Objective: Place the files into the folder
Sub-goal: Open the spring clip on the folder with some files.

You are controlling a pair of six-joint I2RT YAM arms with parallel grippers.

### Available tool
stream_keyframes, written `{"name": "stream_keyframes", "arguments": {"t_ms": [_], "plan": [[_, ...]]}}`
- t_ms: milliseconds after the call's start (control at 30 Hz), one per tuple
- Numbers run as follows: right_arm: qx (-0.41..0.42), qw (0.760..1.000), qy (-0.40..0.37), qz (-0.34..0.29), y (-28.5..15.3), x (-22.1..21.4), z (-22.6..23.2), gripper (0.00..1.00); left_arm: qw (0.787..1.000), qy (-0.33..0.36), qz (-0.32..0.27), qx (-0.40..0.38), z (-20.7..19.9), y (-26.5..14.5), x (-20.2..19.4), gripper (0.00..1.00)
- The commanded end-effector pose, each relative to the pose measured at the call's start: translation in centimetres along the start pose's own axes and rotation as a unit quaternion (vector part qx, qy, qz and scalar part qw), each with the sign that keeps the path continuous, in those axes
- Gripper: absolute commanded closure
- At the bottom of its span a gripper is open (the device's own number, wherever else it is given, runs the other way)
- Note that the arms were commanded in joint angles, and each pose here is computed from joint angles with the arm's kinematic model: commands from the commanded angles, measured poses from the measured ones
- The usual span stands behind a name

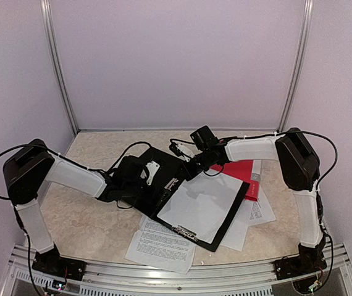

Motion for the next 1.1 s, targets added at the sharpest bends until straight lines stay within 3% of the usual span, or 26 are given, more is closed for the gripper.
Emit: {"name": "stream_keyframes", "arguments": {"t_ms": [0, 467, 1067], "plan": [[0.002, 1.000, -0.026, 0.005, -0.9, 1.2, 2.5, 1.00, 0.998, -0.007, -0.029, 0.046, 0.5, -1.6, 0.6, 0.10], [-0.014, 0.997, -0.071, 0.016, -0.8, 2.7, 7.3, 1.00, 0.976, -0.041, -0.043, 0.210, 3.5, -6.0, 0.1, 0.04], [0.037, 0.993, -0.110, 0.003, -1.5, 3.6, 15.3, 0.84, 0.937, -0.162, -0.015, 0.309, 7.3, -9.5, -1.5, 0.02]]}}
Point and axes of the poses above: each gripper's point midway between its finger pads, its own y axis out along the fingers, its own z axis along the line the jaws close on, x = y × z, the point moved 7 cm from there along -y, back along the fingers, and after that the axes turned 9 degrees about -y, right-handed, at the moved point
